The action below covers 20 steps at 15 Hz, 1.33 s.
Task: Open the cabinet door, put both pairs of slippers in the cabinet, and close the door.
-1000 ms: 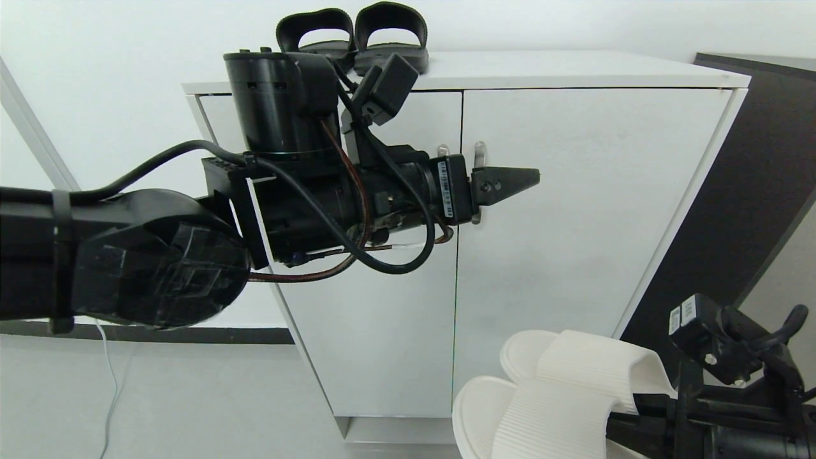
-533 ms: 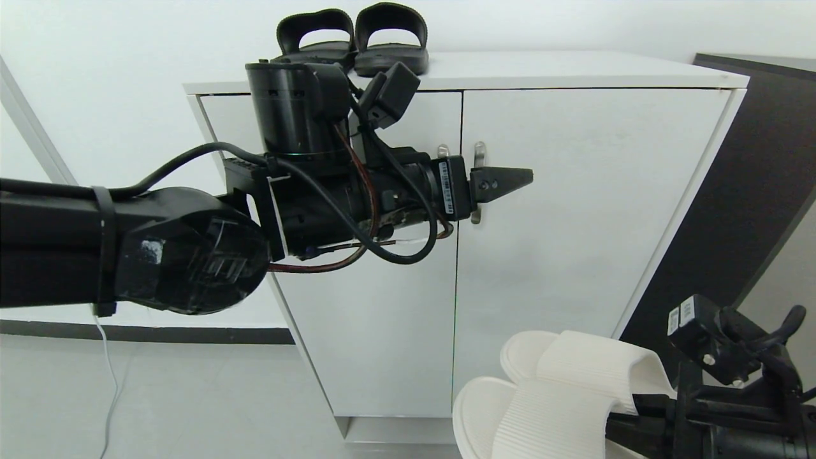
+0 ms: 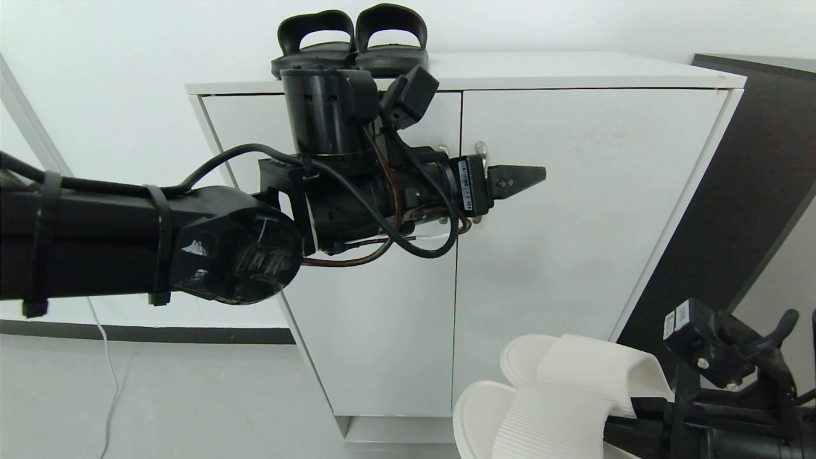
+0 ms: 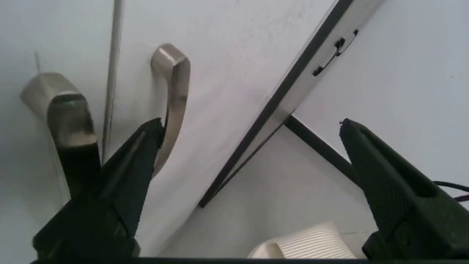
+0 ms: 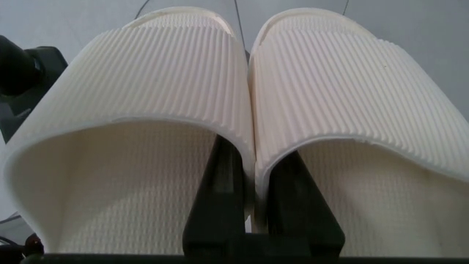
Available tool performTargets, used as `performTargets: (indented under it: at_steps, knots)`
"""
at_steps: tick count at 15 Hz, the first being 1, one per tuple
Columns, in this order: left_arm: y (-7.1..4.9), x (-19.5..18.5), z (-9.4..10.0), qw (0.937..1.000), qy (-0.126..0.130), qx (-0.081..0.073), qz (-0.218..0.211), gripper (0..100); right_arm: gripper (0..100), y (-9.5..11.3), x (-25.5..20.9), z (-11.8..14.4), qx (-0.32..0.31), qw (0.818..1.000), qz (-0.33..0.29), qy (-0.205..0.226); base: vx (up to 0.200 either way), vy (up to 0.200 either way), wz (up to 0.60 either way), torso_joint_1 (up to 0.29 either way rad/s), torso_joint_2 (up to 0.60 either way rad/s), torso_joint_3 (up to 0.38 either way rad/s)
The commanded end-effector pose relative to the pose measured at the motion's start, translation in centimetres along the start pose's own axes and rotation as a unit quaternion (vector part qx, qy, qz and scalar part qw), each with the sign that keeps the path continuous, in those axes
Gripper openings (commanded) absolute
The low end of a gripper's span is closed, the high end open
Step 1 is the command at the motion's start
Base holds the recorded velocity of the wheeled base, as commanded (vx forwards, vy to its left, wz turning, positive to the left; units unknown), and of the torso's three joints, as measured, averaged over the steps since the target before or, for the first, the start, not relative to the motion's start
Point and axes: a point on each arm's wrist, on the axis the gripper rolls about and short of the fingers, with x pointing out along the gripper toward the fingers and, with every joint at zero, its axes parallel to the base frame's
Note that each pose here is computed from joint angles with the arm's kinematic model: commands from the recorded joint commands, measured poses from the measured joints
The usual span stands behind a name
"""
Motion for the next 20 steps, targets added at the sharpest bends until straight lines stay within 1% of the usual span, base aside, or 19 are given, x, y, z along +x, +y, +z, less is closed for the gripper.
performTargets:
  at_steps: [1,2,7,8,9,11,14,17,18,20]
  knots:
    - [0.0,-0.1,-0.2,1.0000,0.003,-0.001,0.000,0,0,0.0,0.1,-0.2,0.000,1.000,0.000,0.005,0.000,0.000,0.00,0.000,0.00,0.000]
    - [-0.2,-0.5,0.0,1.0000,0.001,-0.001,0.001,0,0,0.0,0.1,-0.3,0.001,1.000,0.000,0.008,0.000,0.000,0.00,0.000,0.00,0.000]
    - [-1.0,-2.6,0.1,1.0000,0.005,-0.002,-0.001,0,0,0.0,-0.1,-1.0,-0.006,1.000,0.003,0.017,0.000,0.000,0.00,0.000,0.00,0.000]
    - [-2.0,-3.7,-0.1,0.9999,0.009,-0.002,-0.009,0,0,0.1,-0.2,-1.6,-0.025,0.999,0.014,0.025,0.000,0.000,0.00,0.000,0.00,0.000]
    - [-2.4,-3.9,-0.2,0.9999,0.011,-0.002,-0.013,0,0,0.1,-0.4,-1.8,-0.028,0.999,0.022,0.024,0.000,0.000,0.00,0.000,0.00,0.000]
    - [-3.8,-5.4,-0.1,0.9995,0.011,0.000,-0.029,0,0,0.5,-1.3,-2.3,-0.044,0.997,0.066,0.019,0.000,0.000,0.00,0.000,0.00,0.000]
    - [-5.1,-7.3,-0.5,0.9990,0.016,0.000,-0.042,0,0,0.5,-1.5,-2.7,-0.056,0.996,0.072,0.021,0.000,0.000,0.00,0.000,0.00,0.000]
    - [-5.4,-9.3,-0.8,0.9990,0.017,0.000,-0.042,0,0,0.8,-1.5,-3.0,-0.066,0.994,0.079,0.025,0.000,0.000,0.00,0.000,0.00,0.000]
    - [-5.2,-9.3,-0.8,0.9991,0.017,0.000,-0.038,0,0,0.8,-1.5,-3.1,-0.070,0.994,0.081,0.025,0.000,0.000,0.00,0.000,0.00,0.000]
    - [-4.0,-8.7,-0.7,0.9995,0.018,-0.003,-0.025,0,0,1.0,-1.7,-3.2,-0.072,0.993,0.086,0.025,0.000,0.000,0.00,0.000,0.00,0.000]
